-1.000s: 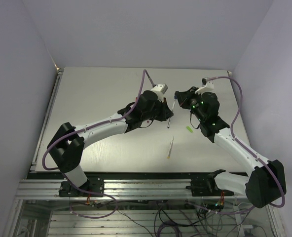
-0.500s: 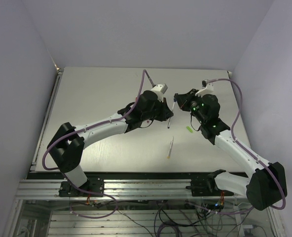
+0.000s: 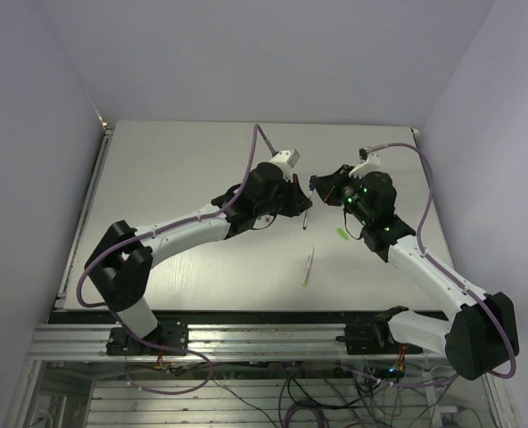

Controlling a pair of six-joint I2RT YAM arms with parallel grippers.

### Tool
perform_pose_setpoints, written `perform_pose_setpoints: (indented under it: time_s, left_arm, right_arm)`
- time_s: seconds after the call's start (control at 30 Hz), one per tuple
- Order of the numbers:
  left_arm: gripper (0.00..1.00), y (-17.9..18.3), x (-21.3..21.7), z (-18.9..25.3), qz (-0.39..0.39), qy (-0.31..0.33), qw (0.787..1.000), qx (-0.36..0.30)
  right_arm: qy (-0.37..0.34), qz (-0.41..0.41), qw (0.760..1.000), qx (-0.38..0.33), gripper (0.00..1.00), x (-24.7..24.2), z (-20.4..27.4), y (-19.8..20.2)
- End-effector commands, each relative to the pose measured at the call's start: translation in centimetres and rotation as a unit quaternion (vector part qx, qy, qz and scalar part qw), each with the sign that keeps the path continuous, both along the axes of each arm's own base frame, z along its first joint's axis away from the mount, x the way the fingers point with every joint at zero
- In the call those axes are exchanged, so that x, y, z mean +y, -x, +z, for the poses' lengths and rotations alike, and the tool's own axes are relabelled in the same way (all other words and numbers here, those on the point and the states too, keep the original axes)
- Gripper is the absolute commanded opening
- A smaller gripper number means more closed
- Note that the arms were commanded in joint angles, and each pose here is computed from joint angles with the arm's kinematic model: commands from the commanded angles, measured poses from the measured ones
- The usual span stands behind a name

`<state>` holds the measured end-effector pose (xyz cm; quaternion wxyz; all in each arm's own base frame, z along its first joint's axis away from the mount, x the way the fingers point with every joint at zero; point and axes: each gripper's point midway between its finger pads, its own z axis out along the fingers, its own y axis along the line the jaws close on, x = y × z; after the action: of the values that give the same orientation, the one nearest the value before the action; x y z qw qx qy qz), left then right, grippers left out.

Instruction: Insert the pens into the pen caps

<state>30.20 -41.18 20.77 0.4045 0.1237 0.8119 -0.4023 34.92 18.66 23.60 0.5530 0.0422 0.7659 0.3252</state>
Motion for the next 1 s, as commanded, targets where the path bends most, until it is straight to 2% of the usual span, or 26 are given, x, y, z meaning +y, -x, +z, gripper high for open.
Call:
perform_pose_setpoints:
  time_s: [0.0,0.37,0.97]
  left_arm:
    - [0.07,-1.6,0.4,1.8,0.029,0.033,0.999,-0.024]
    - [0.07,-5.4,1.9,4.4,0.084,0.063,0.993,-0.058]
    - [0.07,-9.2,4.3,6.0,0.140,0.070,0.984,-0.083]
  right_arm:
    - [0.016,0.060,0.998,0.027,0.00,1.5,-2.0,1.1]
    - [0.083,0.109,0.985,0.105,0.00,2.8,-6.8,2.9]
    - [0.136,0.159,0.960,0.184,0.00,3.6,-11.7,5.6]
